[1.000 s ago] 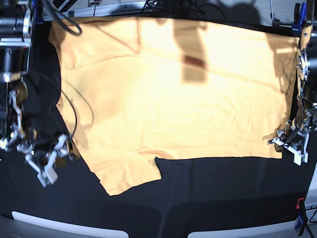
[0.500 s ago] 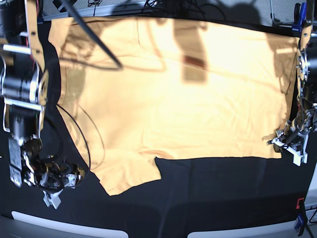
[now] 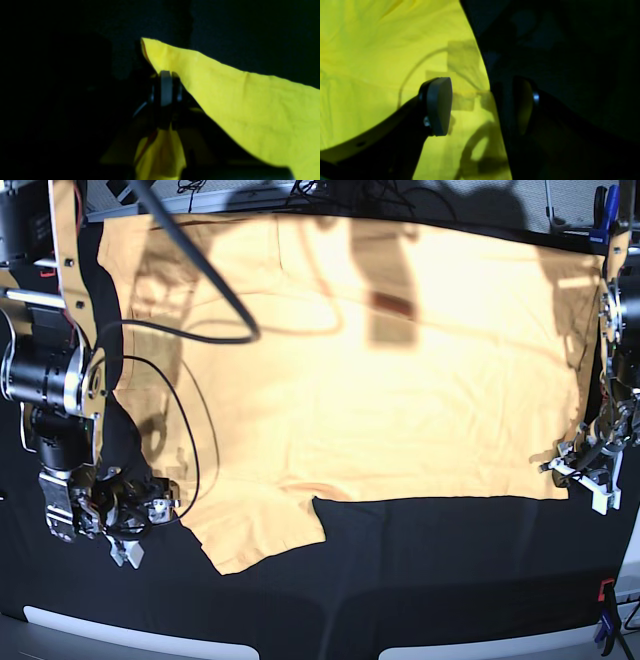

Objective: Layout the t-shirt on the table in an organized manner, then fold the t-shirt properly
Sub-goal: 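Grasp the side edges of the shirt with both grippers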

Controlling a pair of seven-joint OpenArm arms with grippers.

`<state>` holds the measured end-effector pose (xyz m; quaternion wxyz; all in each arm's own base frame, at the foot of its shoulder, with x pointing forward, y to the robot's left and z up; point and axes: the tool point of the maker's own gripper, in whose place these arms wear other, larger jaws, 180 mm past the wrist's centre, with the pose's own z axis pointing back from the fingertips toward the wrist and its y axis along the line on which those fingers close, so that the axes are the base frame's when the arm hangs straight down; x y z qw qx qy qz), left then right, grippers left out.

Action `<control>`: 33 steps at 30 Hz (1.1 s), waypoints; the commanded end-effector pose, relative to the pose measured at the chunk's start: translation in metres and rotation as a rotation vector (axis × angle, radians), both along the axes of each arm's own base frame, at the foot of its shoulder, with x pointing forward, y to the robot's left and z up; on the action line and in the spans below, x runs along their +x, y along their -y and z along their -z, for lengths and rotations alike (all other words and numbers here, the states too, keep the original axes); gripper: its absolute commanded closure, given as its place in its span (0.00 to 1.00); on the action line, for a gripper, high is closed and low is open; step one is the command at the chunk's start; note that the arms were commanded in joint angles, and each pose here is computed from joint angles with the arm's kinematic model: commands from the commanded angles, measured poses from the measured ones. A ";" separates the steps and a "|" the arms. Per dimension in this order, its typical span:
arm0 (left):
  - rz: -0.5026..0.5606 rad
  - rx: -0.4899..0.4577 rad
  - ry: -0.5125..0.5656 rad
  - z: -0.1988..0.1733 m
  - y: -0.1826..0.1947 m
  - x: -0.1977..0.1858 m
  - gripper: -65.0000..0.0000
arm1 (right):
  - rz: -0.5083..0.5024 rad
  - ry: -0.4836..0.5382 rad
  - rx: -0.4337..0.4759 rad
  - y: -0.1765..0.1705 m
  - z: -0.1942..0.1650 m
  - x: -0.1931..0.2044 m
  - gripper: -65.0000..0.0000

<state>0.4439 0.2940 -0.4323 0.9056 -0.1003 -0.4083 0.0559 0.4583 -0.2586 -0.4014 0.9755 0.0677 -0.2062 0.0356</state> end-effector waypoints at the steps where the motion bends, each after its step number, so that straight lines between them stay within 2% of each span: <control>1: 0.001 0.007 0.029 -0.014 -0.006 0.010 1.00 | 0.008 0.037 -0.001 0.004 -0.014 0.011 0.43; 10: 0.001 0.007 0.028 -0.014 -0.005 0.010 1.00 | 0.006 -0.025 0.010 0.002 0.015 -0.014 0.53; 15: 0.000 0.005 0.030 -0.014 -0.005 0.010 1.00 | -0.096 0.009 0.099 -0.019 0.008 -0.012 0.83; 17: 0.000 0.005 0.030 -0.014 -0.005 0.010 1.00 | -0.127 0.023 0.131 -0.027 0.006 -0.012 0.91; 20: 0.000 0.005 0.030 -0.014 -0.005 0.010 1.00 | -0.136 0.038 0.123 -0.026 0.001 -0.008 0.99; 28: 0.006 0.009 0.044 -0.019 -0.005 0.013 1.00 | -0.185 0.158 0.060 -0.024 -0.036 0.019 1.00; 33: 0.001 -0.008 0.095 -0.031 -0.008 0.016 1.00 | -0.209 0.204 0.029 -0.021 -0.048 0.019 1.00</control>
